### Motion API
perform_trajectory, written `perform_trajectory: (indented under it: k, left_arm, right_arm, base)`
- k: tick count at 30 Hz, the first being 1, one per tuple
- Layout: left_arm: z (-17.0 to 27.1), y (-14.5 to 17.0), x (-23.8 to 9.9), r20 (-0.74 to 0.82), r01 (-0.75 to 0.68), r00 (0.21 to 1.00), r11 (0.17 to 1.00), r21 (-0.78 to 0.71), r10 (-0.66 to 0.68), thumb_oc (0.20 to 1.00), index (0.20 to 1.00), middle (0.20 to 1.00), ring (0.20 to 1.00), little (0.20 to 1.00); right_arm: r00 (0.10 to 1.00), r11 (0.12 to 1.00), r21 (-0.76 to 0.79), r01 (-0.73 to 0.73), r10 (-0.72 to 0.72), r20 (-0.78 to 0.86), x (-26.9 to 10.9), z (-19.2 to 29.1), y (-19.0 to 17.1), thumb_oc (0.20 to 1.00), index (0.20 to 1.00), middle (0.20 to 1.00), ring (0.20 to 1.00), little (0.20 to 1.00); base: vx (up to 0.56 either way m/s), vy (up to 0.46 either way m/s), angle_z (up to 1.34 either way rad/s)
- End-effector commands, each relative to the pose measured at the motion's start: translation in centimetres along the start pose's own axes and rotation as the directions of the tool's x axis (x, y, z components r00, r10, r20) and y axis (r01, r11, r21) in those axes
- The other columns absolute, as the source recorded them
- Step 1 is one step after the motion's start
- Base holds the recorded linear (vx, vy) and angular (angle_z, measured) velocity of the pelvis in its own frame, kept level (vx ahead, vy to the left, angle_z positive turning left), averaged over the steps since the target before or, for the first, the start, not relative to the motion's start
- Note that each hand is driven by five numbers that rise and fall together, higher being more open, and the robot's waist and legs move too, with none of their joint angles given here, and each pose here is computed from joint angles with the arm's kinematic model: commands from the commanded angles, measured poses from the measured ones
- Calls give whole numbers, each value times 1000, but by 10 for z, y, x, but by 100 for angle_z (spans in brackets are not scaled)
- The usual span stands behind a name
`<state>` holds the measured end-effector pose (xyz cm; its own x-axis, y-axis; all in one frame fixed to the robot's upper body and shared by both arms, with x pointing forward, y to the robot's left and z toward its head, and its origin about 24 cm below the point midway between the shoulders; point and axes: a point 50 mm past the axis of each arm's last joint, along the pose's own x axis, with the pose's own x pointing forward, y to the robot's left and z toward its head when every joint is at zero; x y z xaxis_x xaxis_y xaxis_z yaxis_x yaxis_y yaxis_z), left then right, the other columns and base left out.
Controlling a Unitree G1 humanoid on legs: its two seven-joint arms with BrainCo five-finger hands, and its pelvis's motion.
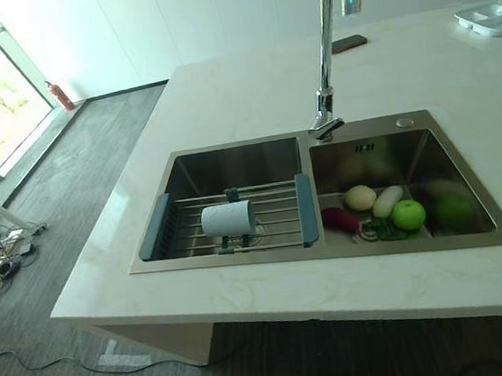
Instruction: Place the dishes in the dishwasher.
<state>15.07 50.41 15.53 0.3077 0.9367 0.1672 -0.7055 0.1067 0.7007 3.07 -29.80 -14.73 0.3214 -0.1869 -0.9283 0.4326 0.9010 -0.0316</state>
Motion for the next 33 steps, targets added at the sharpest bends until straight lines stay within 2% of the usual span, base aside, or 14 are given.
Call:
perform_trajectory:
  k: [1, 2, 3, 4, 5, 6, 10, 15, 18, 25, 33]
  left_arm:
    - [61, 15, 10, 222, 0, 975, 993, -115, 26, 1000, 1000, 1000, 1000, 1000]
    - [105, 22, 6, 366, 54, 930, 983, -177, 15, 1000, 1000, 1000, 1000, 1000]
    - [126, 21, 0, 457, 99, 890, 975, -198, 3, 1000, 1000, 1000, 1000, 1000]
    - [159, 16, -16, 585, 197, 810, 958, -207, -40, 1000, 1000, 1000, 1000, 1000]
    - [187, -1, -39, 683, 382, 710, 909, -170, -171, 1000, 1000, 1000, 1000, 1000]
    - [196, -22, -57, 710, 500, 643, 859, -106, -287, 1000, 1000, 1000, 1000, 1000]
    - [203, -64, -87, 706, 608, 544, 793, 40, -453, 1000, 1000, 1000, 1000, 1000]
    - [194, -87, -88, 633, 560, 542, 799, 220, -554, 1000, 1000, 1000, 1000, 1000]
    - [195, -92, -89, 638, 510, 527, 809, 292, -562, 1000, 1000, 1000, 1000, 1000]
    - [203, -101, -98, 625, 402, 452, 771, 494, -636, 1000, 1000, 1000, 1000, 1000]
    - [211, -107, -104, 658, 375, 416, 777, 505, -628, 1000, 1000, 1000, 1000, 1000]
  right_arm:
    - [996, 996, 37, -79, 77, 48, 10, 16, 31, 1000, 1000, 1000, 1000, 1000]
    - [996, 996, 38, -82, 81, 41, 10, 15, 33, 1000, 1000, 1000, 1000, 1000]
    - [996, 995, 41, -85, 84, 39, 11, 15, 34, 1000, 1000, 1000, 1000, 1000]
    - [995, 995, 45, -92, 91, 38, 11, 15, 37, 1000, 1000, 1000, 1000, 1000]
    - [994, 993, 54, -103, 100, 44, 12, 16, 41, 1000, 1000, 1000, 1000, 1000]
    - [993, 992, 65, -113, 110, 48, 13, 17, 44, 1000, 1000, 1000, 1000, 1000]
    - [990, 987, 88, -138, 133, 54, 14, 20, 51, 1000, 1000, 1000, 1000, 1000]
    - [991, 990, 59, -130, 128, 36, 13, 17, 46, 1000, 1000, 1000, 1000, 1000]
    - [992, 991, 52, -121, 120, 28, 11, 14, 41, 1000, 1000, 1000, 1000, 1000]
    - [994, 992, 57, -111, 110, 21, 9, 10, 33, 1000, 1000, 1000, 1000, 1000]
    - [989, 990, 50, -133, 129, 69, 10, 26, 33, 1000, 1000, 1000, 1000, 1000]
  base:
    - [53, -54, -2]
    - [58, -58, 1]
    - [51, -55, 5]
    - [52, -56, 3]
    - [60, -61, -2]
    - [53, -46, -4]
    - [48, -15, -16]
    - [52, 9, -19]
    - [17, 2, -4]
    - [21, 2, -3]
    - [-21, 40, -13]
